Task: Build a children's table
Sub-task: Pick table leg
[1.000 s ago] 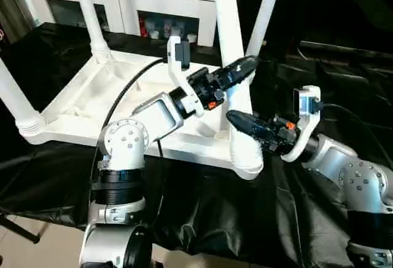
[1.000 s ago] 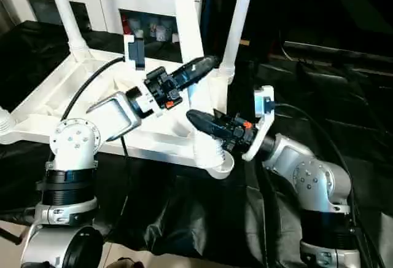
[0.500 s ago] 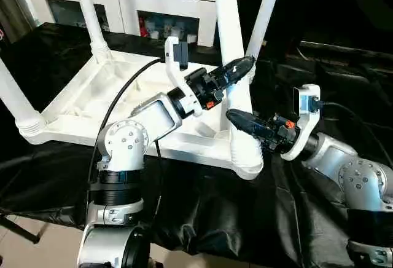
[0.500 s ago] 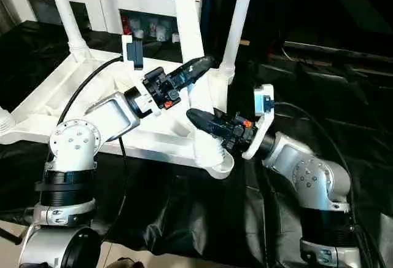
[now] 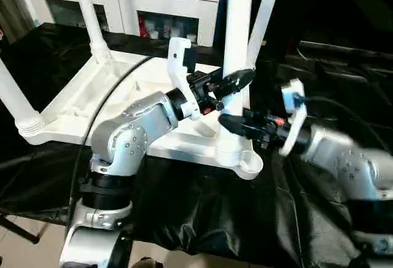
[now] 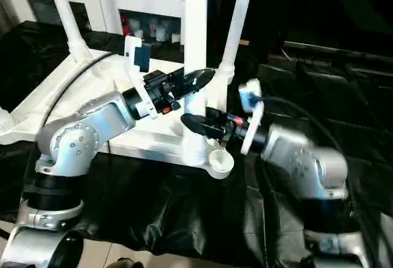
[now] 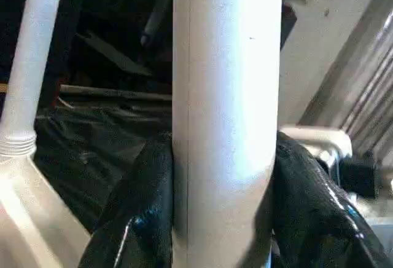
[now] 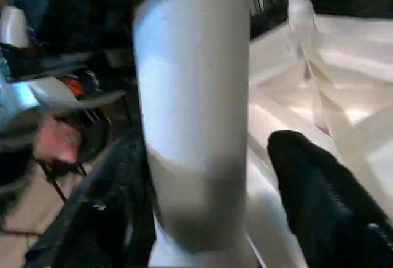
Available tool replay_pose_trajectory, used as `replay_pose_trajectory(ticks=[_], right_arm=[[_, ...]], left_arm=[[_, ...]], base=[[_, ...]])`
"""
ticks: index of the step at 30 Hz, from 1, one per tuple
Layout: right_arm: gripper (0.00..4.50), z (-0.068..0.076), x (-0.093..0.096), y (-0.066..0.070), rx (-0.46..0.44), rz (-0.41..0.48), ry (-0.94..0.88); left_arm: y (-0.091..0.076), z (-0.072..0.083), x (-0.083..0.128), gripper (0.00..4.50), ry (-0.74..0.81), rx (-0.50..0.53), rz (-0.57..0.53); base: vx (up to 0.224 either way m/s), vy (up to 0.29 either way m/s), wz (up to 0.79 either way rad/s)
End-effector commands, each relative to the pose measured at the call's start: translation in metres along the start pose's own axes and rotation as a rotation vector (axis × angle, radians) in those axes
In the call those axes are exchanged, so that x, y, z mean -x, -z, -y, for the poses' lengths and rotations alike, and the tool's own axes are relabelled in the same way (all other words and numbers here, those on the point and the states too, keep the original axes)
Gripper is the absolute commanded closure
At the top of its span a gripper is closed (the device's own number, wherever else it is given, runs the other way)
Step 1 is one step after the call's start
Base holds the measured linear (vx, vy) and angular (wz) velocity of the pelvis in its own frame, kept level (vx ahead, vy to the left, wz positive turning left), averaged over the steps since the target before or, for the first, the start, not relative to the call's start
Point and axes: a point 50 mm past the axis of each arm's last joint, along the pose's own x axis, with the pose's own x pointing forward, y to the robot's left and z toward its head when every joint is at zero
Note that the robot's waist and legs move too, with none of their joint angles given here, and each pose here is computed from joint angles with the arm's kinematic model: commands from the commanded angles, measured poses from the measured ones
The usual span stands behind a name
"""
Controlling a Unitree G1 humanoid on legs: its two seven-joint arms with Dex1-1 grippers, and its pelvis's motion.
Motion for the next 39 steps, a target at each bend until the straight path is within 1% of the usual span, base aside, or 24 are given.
replay_pose_trajectory(ticks=[1,9,10,11,13,20,29,39], right_arm=[[1.07,0.003,0.001,0.000,0.014,-0.061,0.046],[1.07,0.003,0.001,0.000,0.014,-0.061,0.046],[1.07,0.000,-0.004,0.005,-0.005,-0.099,0.007],[1.07,-0.001,-0.004,0.005,-0.006,-0.101,0.006],[1.07,-0.005,-0.007,0.010,-0.023,-0.134,-0.037],[1.07,-0.010,-0.008,0.014,-0.041,-0.171,-0.084],[1.07,-0.008,-0.007,0.014,-0.038,-0.180,-0.079],[1.07,-0.006,-0.004,0.011,-0.024,-0.165,-0.061]], left_arm=[[-0.003,0.009,-0.004,2.64,0.059,-0.059,0.003],[-0.003,0.009,-0.004,2.64,0.059,-0.059,0.003],[-0.001,0.011,-0.006,2.64,0.080,-0.065,-0.005],[-0.001,0.012,-0.006,2.64,0.081,-0.065,-0.005],[0.001,0.013,-0.007,2.64,0.095,-0.065,-0.011],[0.001,0.012,-0.008,2.64,0.107,-0.071,-0.007],[0.002,0.011,-0.007,2.64,0.114,-0.075,-0.013],[0.004,0.010,-0.005,2.64,0.125,-0.071,-0.025]], base=[[0.000,0.000,0.00],[0.000,0.000,0.00],[0.000,0.000,0.00],[0.000,0.000,0.00],[0.000,0.000,0.00],[0.000,0.000,0.00],[0.000,0.000,0.00],[0.000,0.000,0.00]])
